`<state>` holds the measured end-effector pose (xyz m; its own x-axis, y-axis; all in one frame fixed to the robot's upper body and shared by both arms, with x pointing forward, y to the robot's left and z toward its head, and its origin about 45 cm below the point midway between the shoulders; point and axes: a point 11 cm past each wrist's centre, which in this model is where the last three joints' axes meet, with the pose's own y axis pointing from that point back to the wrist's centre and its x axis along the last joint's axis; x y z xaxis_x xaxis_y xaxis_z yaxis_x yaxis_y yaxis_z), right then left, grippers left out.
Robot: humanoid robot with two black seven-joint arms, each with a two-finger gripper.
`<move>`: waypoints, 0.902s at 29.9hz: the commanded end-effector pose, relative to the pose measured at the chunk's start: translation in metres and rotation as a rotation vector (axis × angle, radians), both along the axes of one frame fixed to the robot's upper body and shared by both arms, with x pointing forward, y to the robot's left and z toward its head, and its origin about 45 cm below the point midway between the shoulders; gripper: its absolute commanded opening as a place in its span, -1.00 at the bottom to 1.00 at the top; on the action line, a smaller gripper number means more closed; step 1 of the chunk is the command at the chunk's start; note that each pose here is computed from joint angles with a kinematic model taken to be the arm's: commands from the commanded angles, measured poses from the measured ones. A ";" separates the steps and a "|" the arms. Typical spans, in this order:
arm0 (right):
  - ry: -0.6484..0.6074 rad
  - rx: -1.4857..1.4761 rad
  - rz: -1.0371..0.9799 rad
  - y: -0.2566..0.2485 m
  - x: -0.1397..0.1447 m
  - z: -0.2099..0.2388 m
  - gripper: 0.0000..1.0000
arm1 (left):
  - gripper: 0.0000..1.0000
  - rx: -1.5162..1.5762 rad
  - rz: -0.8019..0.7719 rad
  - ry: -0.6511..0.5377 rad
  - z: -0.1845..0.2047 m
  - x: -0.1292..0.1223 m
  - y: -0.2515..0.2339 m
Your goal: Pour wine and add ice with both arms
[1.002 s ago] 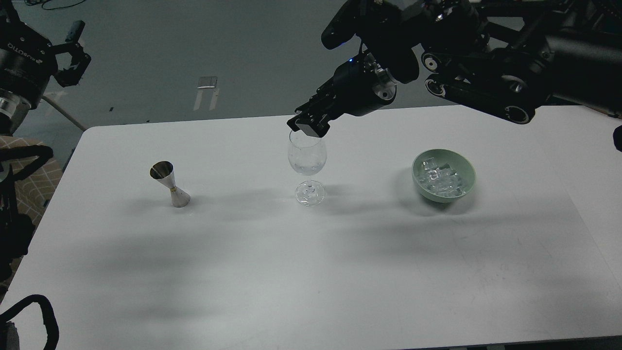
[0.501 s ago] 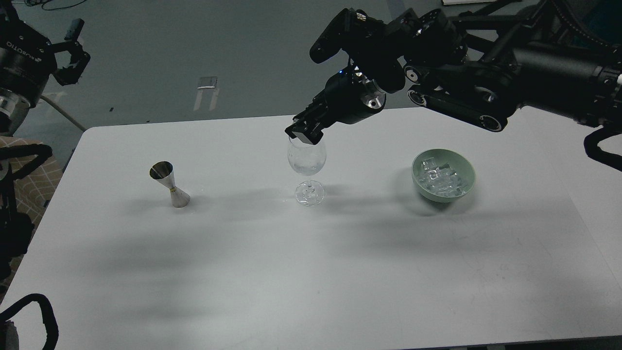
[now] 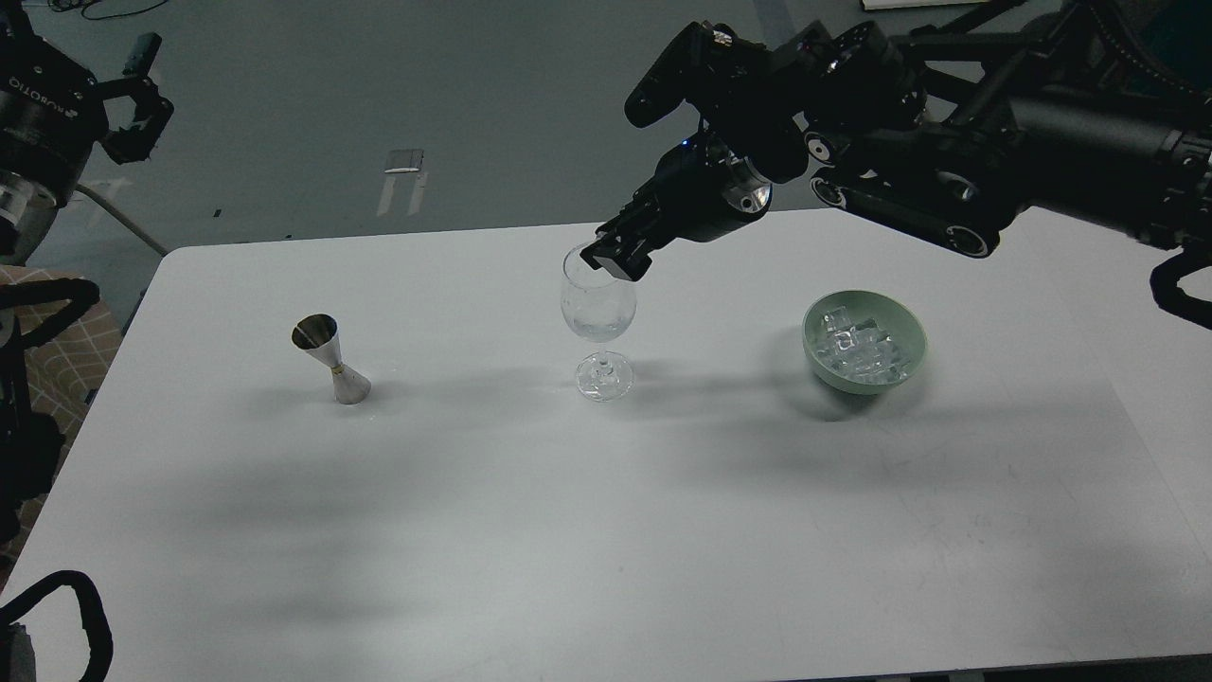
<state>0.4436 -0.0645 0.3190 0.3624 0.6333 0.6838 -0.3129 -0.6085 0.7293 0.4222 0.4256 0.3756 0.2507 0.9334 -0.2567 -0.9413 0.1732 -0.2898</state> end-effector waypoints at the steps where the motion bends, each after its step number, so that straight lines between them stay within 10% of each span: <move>1: 0.005 0.002 -0.006 -0.001 0.000 -0.004 -0.74 | 0.95 0.000 0.000 0.002 -0.001 0.000 0.000; 27: 0.000 0.016 -0.025 -0.003 0.004 -0.006 -0.07 | 0.95 0.001 0.001 -0.002 0.001 0.000 0.000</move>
<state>0.4479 -0.0680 0.3129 0.3769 0.6165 0.6913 -0.3292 -0.6085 0.7221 0.4224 0.4258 0.3762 0.2505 0.9334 -0.2570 -0.9411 0.1725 -0.2909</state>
